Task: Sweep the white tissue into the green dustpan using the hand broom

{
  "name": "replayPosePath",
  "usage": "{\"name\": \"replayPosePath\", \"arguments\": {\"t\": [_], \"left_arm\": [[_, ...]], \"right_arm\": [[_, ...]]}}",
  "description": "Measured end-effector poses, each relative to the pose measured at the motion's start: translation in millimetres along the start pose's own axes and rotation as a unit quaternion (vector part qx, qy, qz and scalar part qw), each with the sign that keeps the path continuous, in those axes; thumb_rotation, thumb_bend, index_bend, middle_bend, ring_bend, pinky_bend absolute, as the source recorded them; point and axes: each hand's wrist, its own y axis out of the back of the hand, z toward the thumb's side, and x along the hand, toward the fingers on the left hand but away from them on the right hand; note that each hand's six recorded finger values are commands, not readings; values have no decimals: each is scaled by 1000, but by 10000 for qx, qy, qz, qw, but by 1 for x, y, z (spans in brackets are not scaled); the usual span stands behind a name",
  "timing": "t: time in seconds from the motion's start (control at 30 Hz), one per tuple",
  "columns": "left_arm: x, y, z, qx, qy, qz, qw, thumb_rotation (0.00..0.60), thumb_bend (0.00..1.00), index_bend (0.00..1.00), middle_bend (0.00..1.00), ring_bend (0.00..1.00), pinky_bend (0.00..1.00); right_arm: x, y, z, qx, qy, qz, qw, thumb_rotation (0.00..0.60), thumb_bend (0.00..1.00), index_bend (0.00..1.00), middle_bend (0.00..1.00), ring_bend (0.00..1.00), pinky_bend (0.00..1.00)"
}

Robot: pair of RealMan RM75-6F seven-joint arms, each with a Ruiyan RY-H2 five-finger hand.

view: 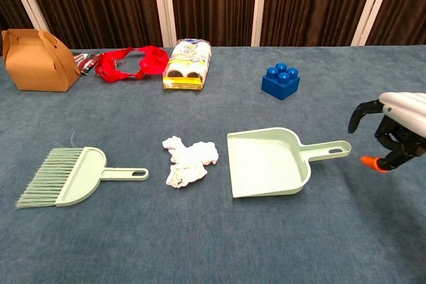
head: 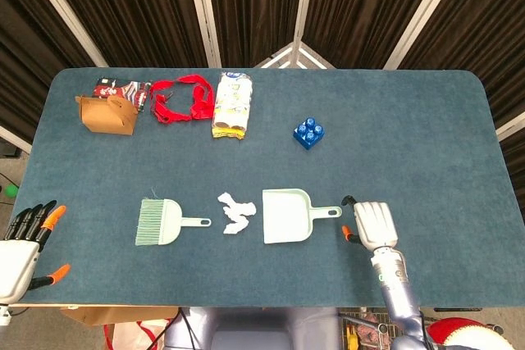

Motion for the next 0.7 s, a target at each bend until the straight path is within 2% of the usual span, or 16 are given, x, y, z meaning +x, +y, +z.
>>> {"name": "replayPosePath", "arguments": {"t": [0.47, 0.7], "left_arm": [[1, -1, 1, -14, 14, -31, 10000, 600, 0, 0, 0, 0, 49], [1, -1, 0, -16, 23, -42, 10000, 600, 0, 0, 0, 0, 50]], "right_arm": [[-24, -14, 19, 12, 0, 38, 10000, 600, 350, 406, 889, 873, 900], [-20, -16, 20, 20, 18, 75, 10000, 600, 390, 420, 889, 873, 900]]}}
